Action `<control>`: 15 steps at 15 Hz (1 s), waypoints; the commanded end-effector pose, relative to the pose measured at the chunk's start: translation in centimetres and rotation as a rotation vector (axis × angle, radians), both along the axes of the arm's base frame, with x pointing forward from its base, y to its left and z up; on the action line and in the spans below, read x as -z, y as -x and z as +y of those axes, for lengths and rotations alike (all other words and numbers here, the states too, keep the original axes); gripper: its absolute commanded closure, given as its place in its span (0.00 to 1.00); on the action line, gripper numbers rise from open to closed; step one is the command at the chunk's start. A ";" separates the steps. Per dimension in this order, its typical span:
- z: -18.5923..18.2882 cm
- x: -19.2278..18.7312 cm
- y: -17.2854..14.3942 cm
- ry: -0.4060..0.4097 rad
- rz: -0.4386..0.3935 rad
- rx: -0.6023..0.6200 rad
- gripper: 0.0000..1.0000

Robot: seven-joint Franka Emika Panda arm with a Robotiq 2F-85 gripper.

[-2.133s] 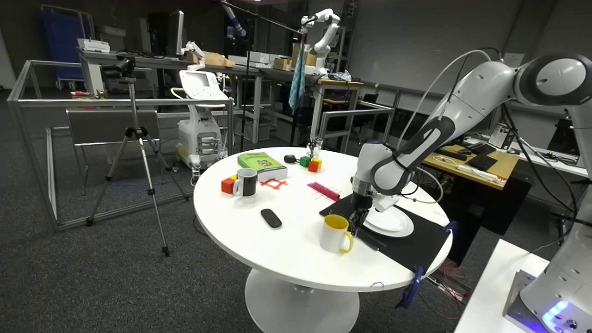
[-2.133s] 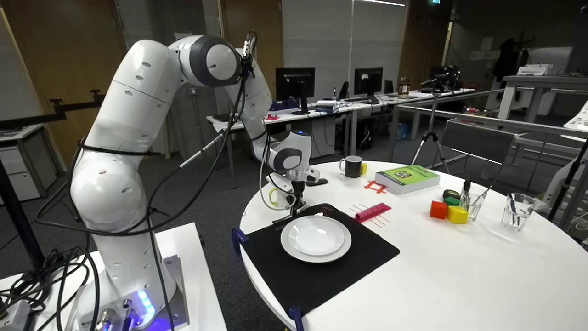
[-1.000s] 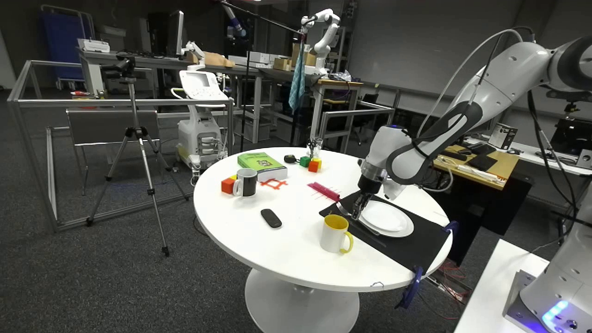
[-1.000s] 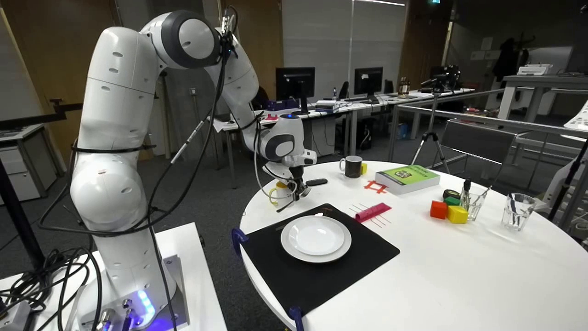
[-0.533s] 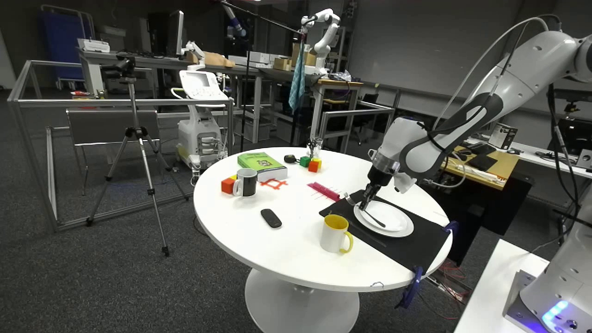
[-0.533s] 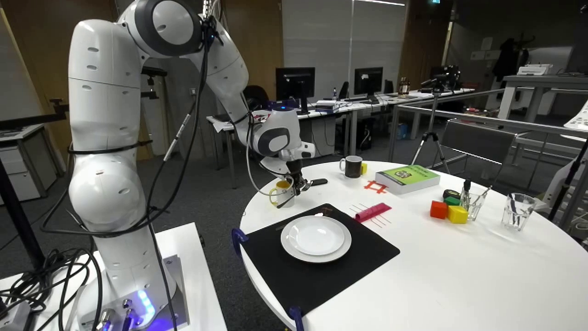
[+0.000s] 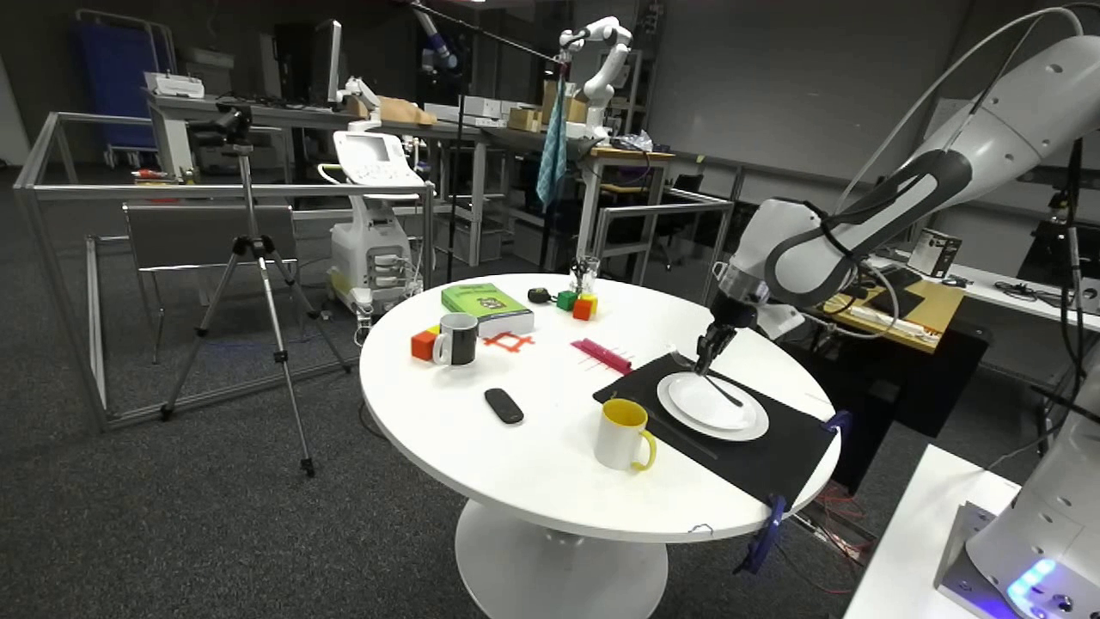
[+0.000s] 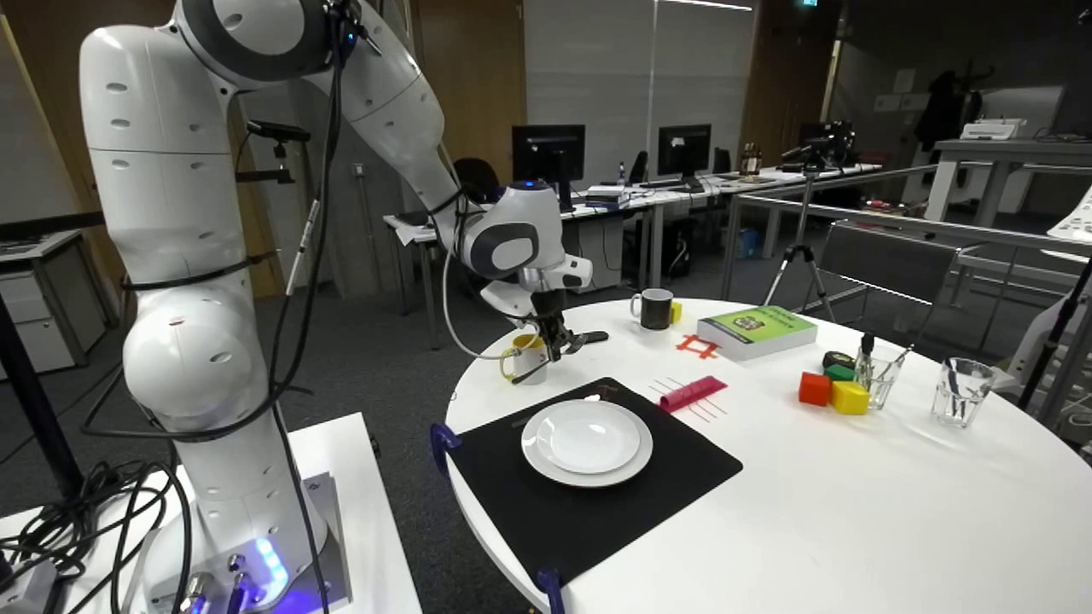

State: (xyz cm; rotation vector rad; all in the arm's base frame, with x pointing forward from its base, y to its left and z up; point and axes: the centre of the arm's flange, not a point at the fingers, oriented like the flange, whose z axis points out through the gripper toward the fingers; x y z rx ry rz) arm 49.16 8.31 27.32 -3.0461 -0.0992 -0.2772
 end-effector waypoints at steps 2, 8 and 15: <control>-3.7 -2.7 2.5 0.009 0.064 0.046 0.98; -7.3 -2.6 3.7 0.012 0.140 0.099 0.98; -8.4 -1.5 3.1 0.019 0.175 0.109 0.98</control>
